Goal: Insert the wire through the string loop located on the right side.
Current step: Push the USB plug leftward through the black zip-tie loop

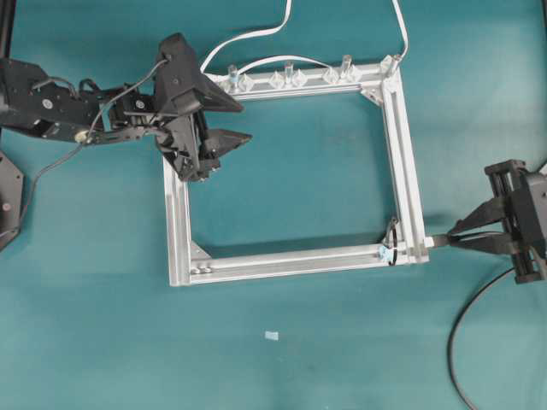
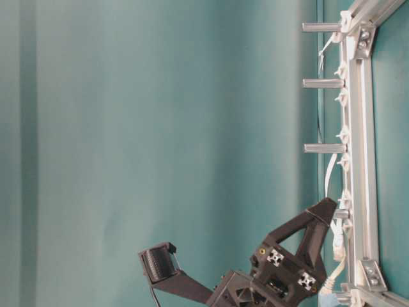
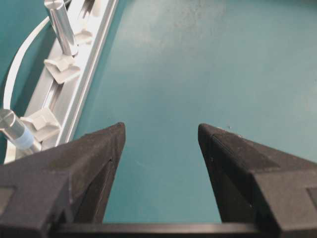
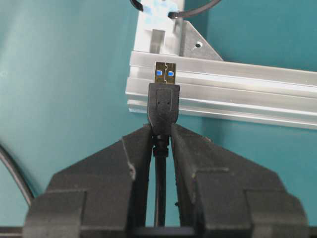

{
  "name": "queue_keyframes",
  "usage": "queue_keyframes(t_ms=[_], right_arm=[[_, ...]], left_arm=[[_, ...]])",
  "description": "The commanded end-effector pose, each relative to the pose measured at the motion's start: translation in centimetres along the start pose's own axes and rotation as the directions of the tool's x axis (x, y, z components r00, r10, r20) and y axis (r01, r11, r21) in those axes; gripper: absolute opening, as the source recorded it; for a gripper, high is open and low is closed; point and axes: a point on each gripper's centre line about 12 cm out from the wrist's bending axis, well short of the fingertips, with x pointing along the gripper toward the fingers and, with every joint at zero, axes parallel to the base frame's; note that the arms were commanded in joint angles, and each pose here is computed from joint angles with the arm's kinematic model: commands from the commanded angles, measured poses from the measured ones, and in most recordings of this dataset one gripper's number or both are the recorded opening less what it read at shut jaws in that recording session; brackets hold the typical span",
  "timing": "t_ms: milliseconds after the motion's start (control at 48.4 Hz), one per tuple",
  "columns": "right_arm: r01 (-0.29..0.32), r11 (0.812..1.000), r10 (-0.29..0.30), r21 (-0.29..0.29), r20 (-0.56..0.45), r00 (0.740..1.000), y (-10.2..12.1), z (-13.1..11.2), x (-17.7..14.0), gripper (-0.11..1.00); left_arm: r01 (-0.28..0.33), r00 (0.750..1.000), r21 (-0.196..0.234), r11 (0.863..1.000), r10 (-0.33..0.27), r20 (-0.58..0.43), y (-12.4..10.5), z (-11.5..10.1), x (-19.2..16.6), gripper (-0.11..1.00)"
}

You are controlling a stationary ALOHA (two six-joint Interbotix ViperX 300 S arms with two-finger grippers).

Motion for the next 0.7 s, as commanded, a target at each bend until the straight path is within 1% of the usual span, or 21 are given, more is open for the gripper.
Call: queue_keyframes(t_ms=[0, 683], right_arm=[[0.002, 1.0, -0.002, -0.001, 0.017, 1.0, 0.03, 0.65, 0.09, 0.17], [0.003, 1.0, -0.003, 0.0, 0.017, 1.0, 0.0, 0.65, 0.09, 0.17]], left_arm=[[0.005, 0.999, -0.001, 1.0, -0.004, 0.054, -0.13, 1.73, -0.37, 0.67], [0.004, 0.999, -0.001, 1.0, -0.004, 0.054, -0.13, 1.73, -0.37, 0.67]])
